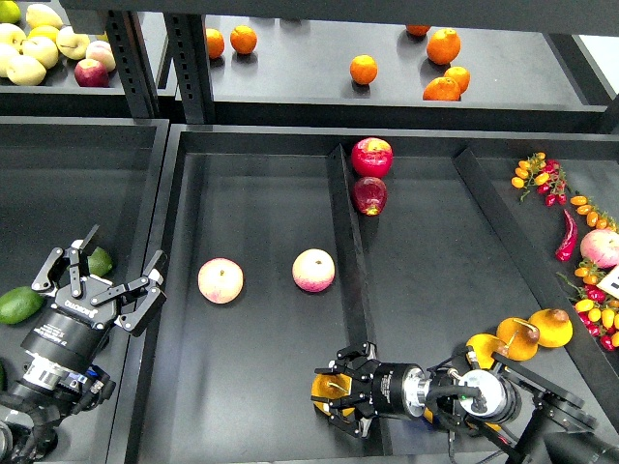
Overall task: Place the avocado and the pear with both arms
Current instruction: 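Close the right gripper on the yellow pear, then carry the pear into the bin of yellow pears and release it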
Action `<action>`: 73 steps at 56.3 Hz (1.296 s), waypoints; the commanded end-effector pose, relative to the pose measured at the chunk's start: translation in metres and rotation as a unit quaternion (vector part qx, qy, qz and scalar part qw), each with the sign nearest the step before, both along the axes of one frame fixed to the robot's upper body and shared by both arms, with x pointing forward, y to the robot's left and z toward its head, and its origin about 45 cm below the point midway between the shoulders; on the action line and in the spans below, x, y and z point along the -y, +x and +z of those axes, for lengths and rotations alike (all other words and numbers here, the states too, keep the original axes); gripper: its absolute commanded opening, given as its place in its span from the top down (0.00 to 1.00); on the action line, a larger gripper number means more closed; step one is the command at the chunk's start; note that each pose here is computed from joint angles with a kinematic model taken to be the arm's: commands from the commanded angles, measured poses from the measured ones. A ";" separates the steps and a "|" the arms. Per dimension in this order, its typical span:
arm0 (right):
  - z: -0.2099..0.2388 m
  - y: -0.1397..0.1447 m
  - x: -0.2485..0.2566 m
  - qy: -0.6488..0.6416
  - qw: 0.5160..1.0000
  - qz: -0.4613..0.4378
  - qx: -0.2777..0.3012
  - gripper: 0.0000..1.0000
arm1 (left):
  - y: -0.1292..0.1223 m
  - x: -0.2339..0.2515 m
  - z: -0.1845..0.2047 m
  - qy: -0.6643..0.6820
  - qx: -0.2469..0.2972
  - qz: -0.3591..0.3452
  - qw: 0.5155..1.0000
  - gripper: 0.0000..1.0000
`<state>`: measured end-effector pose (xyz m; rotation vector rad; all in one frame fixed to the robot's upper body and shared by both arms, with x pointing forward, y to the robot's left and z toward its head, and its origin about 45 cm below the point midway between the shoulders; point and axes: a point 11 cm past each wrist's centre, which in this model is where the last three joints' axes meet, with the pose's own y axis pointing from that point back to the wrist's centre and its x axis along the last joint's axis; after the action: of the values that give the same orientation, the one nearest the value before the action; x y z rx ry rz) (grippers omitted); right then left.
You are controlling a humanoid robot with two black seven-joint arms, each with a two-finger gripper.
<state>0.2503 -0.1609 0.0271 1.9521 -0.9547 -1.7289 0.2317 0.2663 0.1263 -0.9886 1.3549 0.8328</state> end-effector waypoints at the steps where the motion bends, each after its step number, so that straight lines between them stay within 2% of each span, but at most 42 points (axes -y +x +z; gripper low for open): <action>1: 0.010 0.011 0.006 0.007 1.000 -0.015 0.014 0.90 | 0.000 0.001 0.000 0.001 0.000 -0.001 1.000 0.01; 15: 0.034 0.034 0.045 0.000 0.998 -0.049 0.051 0.90 | -0.001 0.005 -0.001 -0.001 -0.002 -0.007 1.000 0.01; 52: 0.023 0.031 0.130 -0.072 0.992 -0.097 0.046 0.89 | -0.004 0.009 -0.004 -0.001 -0.007 -0.014 1.000 0.01; 73: 0.010 0.031 0.155 -0.093 0.989 -0.104 0.050 0.88 | -0.004 0.009 -0.004 -0.001 -0.007 -0.014 1.000 0.01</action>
<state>0.2807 -0.3118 0.0396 1.8932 -1.3400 -1.5924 0.2280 0.2572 0.1224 -0.9644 1.3782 0.8185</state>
